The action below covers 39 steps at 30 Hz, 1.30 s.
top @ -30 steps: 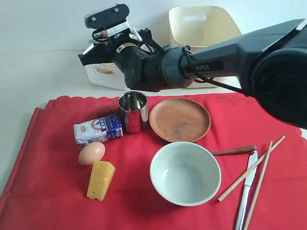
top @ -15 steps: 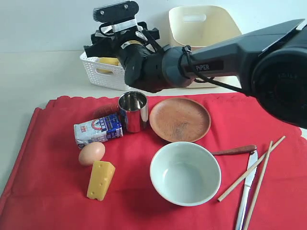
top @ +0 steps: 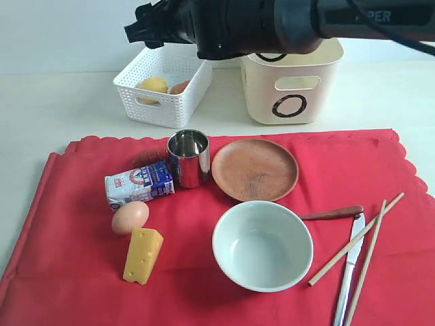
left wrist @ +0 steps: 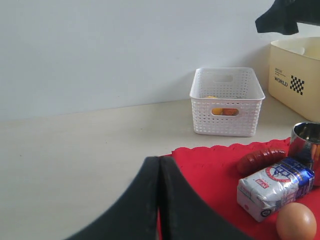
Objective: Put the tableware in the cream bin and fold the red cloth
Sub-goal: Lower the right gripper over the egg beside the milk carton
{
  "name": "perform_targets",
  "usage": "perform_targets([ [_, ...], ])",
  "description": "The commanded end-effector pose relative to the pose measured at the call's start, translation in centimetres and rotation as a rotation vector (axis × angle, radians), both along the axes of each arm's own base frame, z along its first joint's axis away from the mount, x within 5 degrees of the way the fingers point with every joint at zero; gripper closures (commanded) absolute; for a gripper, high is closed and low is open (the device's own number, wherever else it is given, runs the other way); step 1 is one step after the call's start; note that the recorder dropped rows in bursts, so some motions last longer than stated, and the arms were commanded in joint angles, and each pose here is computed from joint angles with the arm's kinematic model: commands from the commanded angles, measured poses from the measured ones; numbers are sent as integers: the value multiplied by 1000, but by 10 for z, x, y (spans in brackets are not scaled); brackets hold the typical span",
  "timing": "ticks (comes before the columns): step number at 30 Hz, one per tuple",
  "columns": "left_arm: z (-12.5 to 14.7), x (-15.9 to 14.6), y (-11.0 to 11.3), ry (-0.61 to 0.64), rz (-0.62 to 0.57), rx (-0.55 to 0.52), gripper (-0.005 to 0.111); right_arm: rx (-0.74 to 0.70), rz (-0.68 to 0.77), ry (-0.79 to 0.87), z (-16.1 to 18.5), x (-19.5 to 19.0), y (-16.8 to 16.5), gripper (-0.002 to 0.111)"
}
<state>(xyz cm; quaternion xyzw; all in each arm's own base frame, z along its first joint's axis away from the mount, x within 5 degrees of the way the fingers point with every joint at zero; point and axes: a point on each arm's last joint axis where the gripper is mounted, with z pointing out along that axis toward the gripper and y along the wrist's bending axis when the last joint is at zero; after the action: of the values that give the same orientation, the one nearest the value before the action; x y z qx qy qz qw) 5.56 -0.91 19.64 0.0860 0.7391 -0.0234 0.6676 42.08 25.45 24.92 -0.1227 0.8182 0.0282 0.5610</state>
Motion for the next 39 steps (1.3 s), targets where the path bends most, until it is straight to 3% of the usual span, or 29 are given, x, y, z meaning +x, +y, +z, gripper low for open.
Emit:
perform_targets([
  [1,-1,0,0,-4,5,-5,106,-93,20,-33,19,-10,-1,37],
  [6,-1,0,0,-4,5,-4,106,-122,21,-40,30,-25,-8,57],
  [15,-1,0,0,-4,5,-4,106,-124,66,-43,46,-52,-24,108],
  [18,-1,0,0,-4,5,-4,106,-107,131,-32,45,-61,-23,108],
  [26,-1,0,0,-4,5,-4,106,-4,471,53,20,-92,-6,108],
  [36,-1,0,0,-4,5,-4,106,71,699,208,-9,-119,3,108],
  [39,-1,0,0,-4,5,-4,106,64,770,330,-13,-129,5,108],
])
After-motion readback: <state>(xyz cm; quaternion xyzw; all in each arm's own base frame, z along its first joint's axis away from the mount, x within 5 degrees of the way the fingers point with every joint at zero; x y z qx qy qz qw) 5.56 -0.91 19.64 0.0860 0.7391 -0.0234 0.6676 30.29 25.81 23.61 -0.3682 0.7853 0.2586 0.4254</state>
